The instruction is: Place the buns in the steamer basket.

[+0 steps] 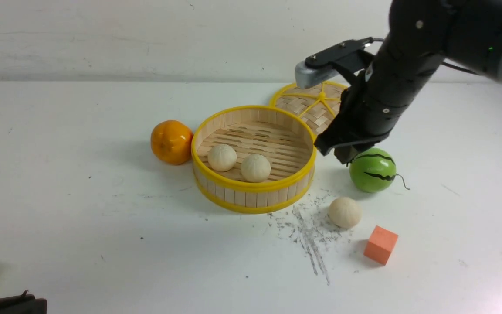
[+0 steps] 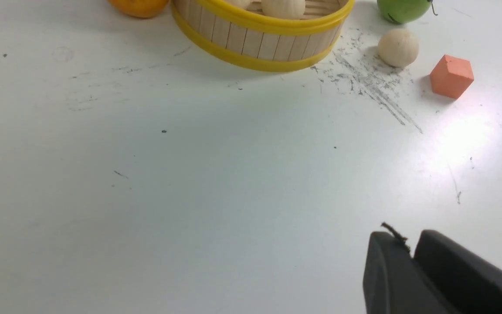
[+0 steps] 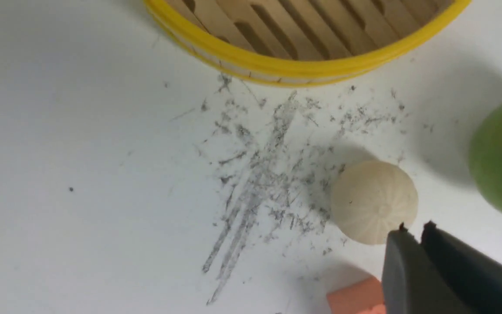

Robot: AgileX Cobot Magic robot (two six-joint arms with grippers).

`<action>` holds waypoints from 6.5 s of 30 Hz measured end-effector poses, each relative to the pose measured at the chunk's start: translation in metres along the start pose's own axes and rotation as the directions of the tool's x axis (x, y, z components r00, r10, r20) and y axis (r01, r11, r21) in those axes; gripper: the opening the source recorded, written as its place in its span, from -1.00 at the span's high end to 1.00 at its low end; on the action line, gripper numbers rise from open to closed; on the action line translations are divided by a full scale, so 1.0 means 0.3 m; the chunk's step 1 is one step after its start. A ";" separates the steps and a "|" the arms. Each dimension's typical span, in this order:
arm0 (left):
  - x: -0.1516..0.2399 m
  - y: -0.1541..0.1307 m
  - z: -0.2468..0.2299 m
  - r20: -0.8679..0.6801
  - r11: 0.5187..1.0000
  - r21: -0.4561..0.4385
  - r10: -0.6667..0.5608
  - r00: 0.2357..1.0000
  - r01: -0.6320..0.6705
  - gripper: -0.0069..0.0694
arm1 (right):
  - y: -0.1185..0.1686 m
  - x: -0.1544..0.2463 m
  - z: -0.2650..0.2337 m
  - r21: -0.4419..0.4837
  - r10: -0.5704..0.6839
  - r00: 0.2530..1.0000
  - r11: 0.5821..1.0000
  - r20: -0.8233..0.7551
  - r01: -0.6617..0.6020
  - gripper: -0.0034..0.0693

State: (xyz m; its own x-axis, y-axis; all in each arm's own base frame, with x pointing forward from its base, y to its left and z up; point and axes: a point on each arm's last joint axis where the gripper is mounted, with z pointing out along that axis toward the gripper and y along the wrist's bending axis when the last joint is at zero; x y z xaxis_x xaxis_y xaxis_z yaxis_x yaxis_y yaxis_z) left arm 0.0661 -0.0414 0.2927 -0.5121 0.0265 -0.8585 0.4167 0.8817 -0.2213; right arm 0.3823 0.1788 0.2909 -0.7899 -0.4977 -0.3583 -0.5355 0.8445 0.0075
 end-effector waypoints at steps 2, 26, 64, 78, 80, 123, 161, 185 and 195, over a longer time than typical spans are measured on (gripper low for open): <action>0.001 0.000 0.000 -0.003 1.000 0.000 -0.001 1.000 0.001 0.60 | -0.006 0.002 0.056 0.005 0.007 0.999 1.000 -0.052 -0.007 0.59; 0.010 0.003 0.000 -0.033 1.000 -0.008 -0.002 0.999 0.001 0.55 | -0.044 -0.049 0.284 0.088 0.133 0.984 0.988 -0.120 -0.123 0.86; 0.008 0.010 -0.001 -0.025 0.999 -0.033 0.031 0.999 -0.032 0.53 | 0.038 -0.226 -0.096 -0.053 0.155 0.961 0.988 0.230 -0.146 0.01; 0.008 0.010 -0.001 -0.025 0.999 -0.033 0.031 0.999 -0.032 0.53 | 0.107 0.080 -0.786 -0.040 0.038 0.864 0.999 0.502 -0.020 0.96; 0.008 0.010 -0.001 -0.025 0.999 -0.033 0.031 0.999 -0.032 0.52 | 0.118 0.167 -0.832 -0.037 0.030 0.865 0.999 0.502 -0.013 0.96; 0.008 0.011 -0.001 -0.026 0.999 -0.034 0.031 0.999 -0.032 0.44 | 0.159 0.967 -0.438 -0.051 0.106 0.614 0.993 0.782 -0.106 0.96; 0.008 0.011 -0.001 -0.025 0.999 -0.033 0.031 0.999 -0.032 0.38 | 0.080 1.307 -0.084 0.129 0.233 0.525 0.816 0.819 -0.563 0.95; 0.012 0.012 0.002 -0.027 0.999 -0.034 0.031 0.999 -0.032 0.37 | 0.080 1.307 -0.083 0.129 0.234 0.526 0.816 0.818 -0.563 0.91; 0.081 0.073 0.028 0.289 0.989 -0.107 -0.064 0.955 0.099 0.85 | 0.080 1.307 -0.083 0.129 0.234 0.526 0.816 0.818 -0.563 0.88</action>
State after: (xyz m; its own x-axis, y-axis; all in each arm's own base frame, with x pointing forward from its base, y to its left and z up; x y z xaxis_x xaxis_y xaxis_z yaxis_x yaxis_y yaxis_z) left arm 0.0692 -0.0254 0.2630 -0.2989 -0.1674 -0.9395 0.2816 0.9252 -0.2544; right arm 0.0522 -0.0011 0.1739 -0.2960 0.0974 -0.9502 0.0466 0.9951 0.0875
